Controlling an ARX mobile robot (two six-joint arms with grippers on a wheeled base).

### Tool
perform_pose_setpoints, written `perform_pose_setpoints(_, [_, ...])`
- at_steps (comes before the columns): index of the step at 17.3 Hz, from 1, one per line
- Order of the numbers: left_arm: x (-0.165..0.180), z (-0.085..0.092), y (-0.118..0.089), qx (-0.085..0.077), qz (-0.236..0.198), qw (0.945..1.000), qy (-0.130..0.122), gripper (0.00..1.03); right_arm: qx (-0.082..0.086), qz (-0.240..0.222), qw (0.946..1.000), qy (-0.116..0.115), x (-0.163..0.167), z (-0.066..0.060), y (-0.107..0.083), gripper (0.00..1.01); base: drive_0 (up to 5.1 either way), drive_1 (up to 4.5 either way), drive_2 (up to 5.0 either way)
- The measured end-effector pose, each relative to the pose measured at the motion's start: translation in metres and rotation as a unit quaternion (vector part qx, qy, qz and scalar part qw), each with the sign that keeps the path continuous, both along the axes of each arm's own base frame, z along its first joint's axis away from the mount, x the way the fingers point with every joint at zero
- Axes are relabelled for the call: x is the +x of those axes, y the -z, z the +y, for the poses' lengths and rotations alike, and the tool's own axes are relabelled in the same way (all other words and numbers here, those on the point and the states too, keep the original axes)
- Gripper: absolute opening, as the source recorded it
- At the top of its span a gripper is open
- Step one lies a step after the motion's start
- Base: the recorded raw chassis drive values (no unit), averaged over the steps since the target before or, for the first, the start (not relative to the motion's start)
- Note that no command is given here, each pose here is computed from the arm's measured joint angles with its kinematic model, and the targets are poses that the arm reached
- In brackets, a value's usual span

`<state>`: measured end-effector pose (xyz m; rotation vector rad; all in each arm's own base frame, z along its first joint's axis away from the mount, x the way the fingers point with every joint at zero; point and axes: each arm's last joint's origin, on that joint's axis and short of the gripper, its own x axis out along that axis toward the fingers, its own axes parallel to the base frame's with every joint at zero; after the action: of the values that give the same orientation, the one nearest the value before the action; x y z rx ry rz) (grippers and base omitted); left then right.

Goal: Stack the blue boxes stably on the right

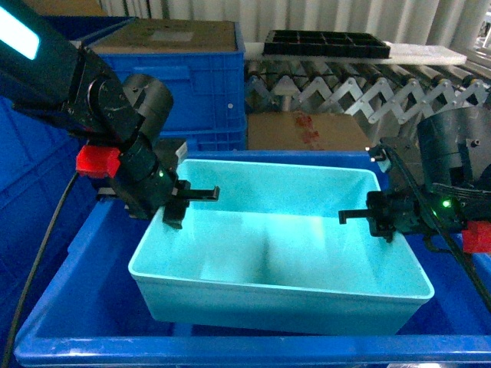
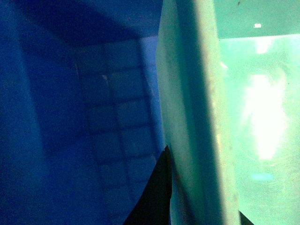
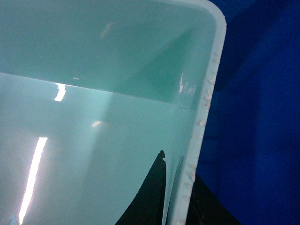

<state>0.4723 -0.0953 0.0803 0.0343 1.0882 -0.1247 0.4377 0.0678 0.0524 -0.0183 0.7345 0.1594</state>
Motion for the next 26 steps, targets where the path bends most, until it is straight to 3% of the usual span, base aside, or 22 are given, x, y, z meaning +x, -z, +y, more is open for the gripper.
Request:
perform_pose_setpoints(4, [-0.004,0.001,0.002,0.001,0.017,0.9998,0.005,0.06,-0.004,0.008,1.0,-0.002,-0.002,0.007,0.001,0.07,0.0,0.0,0.0])
perform_pose_setpoints(10, [-0.009,-0.001,-0.001,-0.009,0.021,0.9997,0.007,0.06,-0.008,0.011,0.9999,0.001,-0.005,0.006,-0.002,0.07,0.0,0.0,0.0])
perform_pose_setpoints(11, [-0.009,-0.001,-0.002,-0.011,0.022,0.9997,0.007,0.06,-0.01,0.009,0.9999,0.0,-0.004,0.006,-0.004,0.07,0.0,0.0,0.0])
perform_pose_setpoints(12, [-0.01,-0.001,-0.002,-0.013,0.025,0.9996,0.006,0.06,-0.024,0.003,0.9997,-0.007,-0.004,0.006,-0.005,0.13,0.0,0.0,0.0])
perform_pose_setpoints(13, [-0.011,-0.002,-0.004,-0.017,0.03,0.9993,0.017,0.11,-0.059,0.003,0.998,-0.024,-0.005,0.002,-0.005,0.26,0.0,0.0,0.0])
perform_pose_setpoints(14, [-0.011,-0.004,-0.004,-0.013,0.029,0.9989,0.034,0.2,-0.071,0.0,0.9969,-0.034,-0.005,0.002,-0.004,0.35,0.0,0.0,0.0])
perform_pose_setpoints(15, [-0.013,-0.009,-0.004,0.001,0.027,0.9988,0.04,0.33,-0.081,-0.004,0.9958,-0.043,-0.005,0.003,-0.005,0.46,0.0,0.0,0.0])
perform_pose_setpoints(17, [-0.018,-0.011,0.0,0.001,0.032,0.9982,0.051,0.56,-0.08,-0.002,0.9951,-0.058,-0.009,0.003,-0.005,0.71,0.0,0.0,0.0])
perform_pose_setpoints(20, [-0.021,-0.02,-0.005,-0.007,0.028,0.9976,0.063,0.88,-0.076,-0.004,0.9949,-0.067,-0.011,0.007,-0.005,1.0,0.0,0.0,0.0])
perform_pose_setpoints(21, [-0.022,-0.023,-0.006,-0.015,0.029,0.9972,0.067,1.0,-0.075,-0.01,0.995,-0.066,-0.01,0.007,-0.007,0.97,0.0,0.0,0.0])
perform_pose_setpoints(26, [-0.021,-0.022,-0.009,-0.023,0.025,0.9975,0.062,0.98,-0.071,-0.029,0.9954,-0.059,-0.008,0.006,-0.017,0.98,0.0,0.0,0.0])
